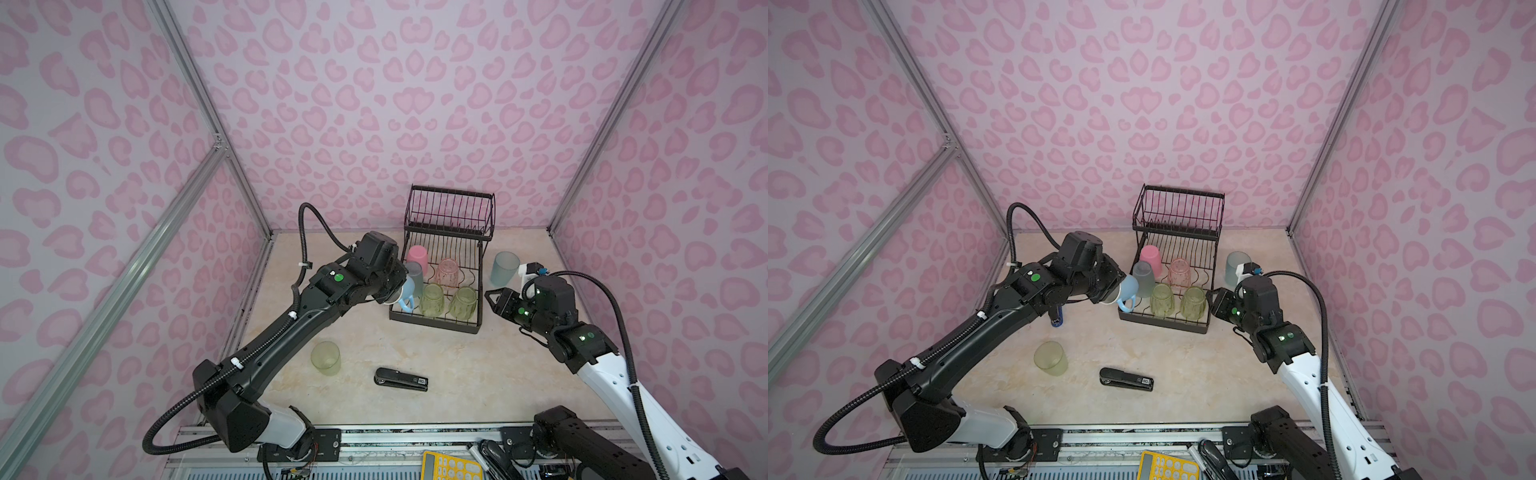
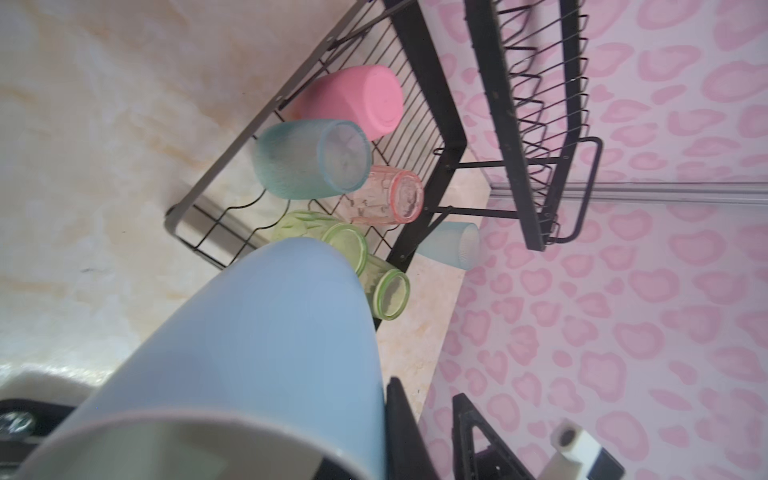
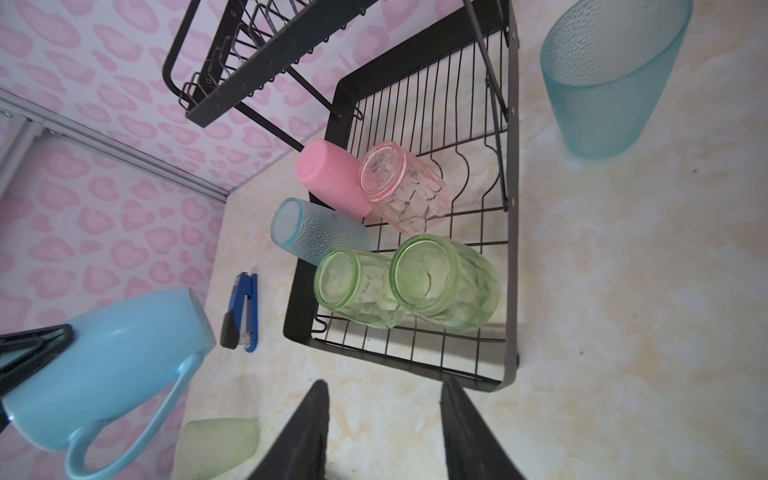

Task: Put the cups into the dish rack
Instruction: 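Carry the mug toward the rack while the right gripper reaches to take it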

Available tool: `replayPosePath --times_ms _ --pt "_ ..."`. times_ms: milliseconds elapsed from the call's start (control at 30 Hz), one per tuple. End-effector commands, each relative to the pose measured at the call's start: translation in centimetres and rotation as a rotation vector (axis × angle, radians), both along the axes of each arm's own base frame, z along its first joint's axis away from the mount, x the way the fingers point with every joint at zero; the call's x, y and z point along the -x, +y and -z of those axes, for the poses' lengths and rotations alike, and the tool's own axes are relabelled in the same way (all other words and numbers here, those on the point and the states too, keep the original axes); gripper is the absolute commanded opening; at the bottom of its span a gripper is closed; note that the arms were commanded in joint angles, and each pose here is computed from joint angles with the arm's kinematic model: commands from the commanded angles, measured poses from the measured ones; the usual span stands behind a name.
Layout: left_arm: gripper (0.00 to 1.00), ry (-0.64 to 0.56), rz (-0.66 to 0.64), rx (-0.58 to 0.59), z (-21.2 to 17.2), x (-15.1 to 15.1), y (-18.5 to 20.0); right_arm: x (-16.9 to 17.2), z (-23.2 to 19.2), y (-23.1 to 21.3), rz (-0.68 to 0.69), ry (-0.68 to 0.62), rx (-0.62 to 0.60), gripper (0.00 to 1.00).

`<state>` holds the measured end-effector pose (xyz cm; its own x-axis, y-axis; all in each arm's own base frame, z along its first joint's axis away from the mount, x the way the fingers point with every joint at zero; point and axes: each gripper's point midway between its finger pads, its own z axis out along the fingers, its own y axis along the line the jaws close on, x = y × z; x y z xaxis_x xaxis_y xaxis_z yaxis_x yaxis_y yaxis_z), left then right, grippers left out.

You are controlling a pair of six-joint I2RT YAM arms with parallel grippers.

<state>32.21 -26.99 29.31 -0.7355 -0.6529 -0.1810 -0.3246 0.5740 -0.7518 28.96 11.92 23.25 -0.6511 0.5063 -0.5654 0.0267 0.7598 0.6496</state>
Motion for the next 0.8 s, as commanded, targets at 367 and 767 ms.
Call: replayPosePath --times_ms 367,767 --pt "0.08 -0.273 0.096 0.470 -7.9 -2.7 -3.8 -1.1 -4.7 6.0 0.011 -0.055 -0.448 0.45" --pt "0.08 -0.367 0.045 0.624 -10.5 -3.0 -1.9 -2.2 -8.5 10.9 -0.076 -0.096 -0.635 0.45"
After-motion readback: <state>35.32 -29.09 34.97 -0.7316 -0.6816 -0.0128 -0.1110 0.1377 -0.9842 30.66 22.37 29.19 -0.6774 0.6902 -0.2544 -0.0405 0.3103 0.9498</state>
